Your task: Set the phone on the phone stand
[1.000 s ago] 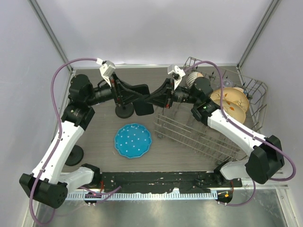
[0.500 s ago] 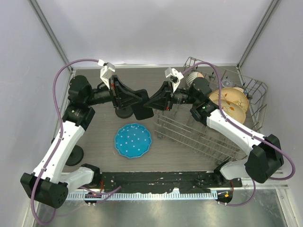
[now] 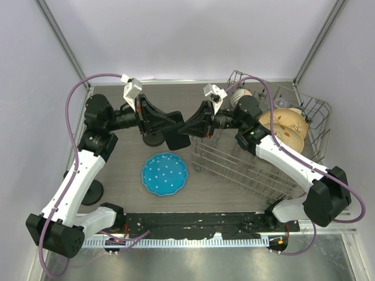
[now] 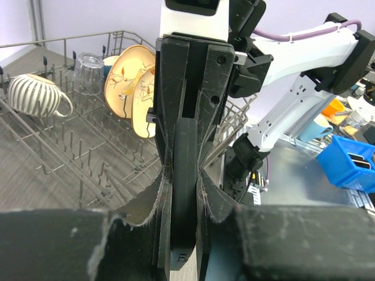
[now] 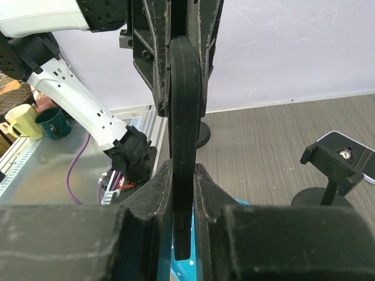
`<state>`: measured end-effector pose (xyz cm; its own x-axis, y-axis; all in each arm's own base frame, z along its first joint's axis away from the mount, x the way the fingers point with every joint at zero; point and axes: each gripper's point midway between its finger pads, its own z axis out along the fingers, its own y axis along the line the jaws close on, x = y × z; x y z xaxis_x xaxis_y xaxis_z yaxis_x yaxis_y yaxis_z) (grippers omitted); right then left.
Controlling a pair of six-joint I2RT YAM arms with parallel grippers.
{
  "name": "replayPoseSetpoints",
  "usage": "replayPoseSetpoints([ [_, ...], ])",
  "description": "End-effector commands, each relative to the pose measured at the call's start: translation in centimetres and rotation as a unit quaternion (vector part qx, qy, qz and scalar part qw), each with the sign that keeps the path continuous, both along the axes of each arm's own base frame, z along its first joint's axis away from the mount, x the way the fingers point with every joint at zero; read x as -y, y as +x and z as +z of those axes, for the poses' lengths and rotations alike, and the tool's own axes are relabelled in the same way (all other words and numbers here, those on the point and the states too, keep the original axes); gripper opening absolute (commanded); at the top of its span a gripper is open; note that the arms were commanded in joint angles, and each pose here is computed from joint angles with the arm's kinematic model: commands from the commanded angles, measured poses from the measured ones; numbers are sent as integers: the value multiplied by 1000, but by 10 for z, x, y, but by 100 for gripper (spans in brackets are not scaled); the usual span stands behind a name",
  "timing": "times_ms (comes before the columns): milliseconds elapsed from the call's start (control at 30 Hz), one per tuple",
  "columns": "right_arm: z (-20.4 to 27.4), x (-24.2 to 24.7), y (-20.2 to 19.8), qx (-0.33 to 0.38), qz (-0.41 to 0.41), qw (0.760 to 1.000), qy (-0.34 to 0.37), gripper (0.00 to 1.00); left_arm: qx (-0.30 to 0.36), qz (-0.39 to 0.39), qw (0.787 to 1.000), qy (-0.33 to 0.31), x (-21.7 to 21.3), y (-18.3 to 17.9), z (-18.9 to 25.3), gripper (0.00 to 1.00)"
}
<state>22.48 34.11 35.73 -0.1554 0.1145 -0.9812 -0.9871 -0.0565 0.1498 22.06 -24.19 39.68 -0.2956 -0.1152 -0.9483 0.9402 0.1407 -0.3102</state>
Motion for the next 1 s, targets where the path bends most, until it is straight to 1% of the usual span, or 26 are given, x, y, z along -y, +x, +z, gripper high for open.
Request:
replayPoseSetpoints([
  [0, 29, -2, 16, 36, -40, 998, 26, 1, 10, 32, 999, 2, -4, 0, 8, 0],
  [33, 28, -4, 20, 32, -46, 998, 24, 1, 14, 51, 999, 2, -6, 5, 9, 0],
  [133, 24, -8, 24, 23, -43, 999, 19, 15, 18, 53, 998, -2, -6, 5, 11, 0],
  [167, 23, -8, 23, 21, -42, 999, 18, 24, 20, 54, 998, -8, -6, 5, 13, 0],
  [233, 21, -10, 23, 21, -38, 999, 15, 34, 22, 59, 998, -9, -7, 5, 13, 0],
  [267, 21, -11, 19, 22, -29, 999, 14, 43, 26, 63, 998, -11, -8, 5, 15, 0],
  [300, 20, -11, 18, 23, -25, 999, 13, 47, 25, 62, 998, -12, -7, 5, 14, 0],
  [367, 18, -12, 12, 27, -10, 1000, 10, 52, 36, 58, 997, -18, -8, 2, 18, 0],
  [533, 13, -22, 7, 27, 10, 1000, 5, 54, 42, 53, 997, -29, -8, -4, 22, 0],
  [633, 10, -29, 4, 23, 23, 999, 0, 52, 45, 53, 997, -30, -9, -5, 23, 0],
  [733, 8, -33, 3, 23, 28, 999, -5, 33, 49, 56, 997, -31, -10, -6, 24, 0],
  [767, 8, -34, 3, 25, 29, 999, -5, 16, 49, 57, 997, -32, -10, -6, 24, 0],
  [833, 9, -34, 3, 26, 26, 999, -3, 1, 51, 55, 997, -32, -10, -7, 25, 0],
  [967, 12, -31, 2, 32, 15, 999, 5, 1, 45, 40, 998, -16, -8, -8, 20, 0],
])
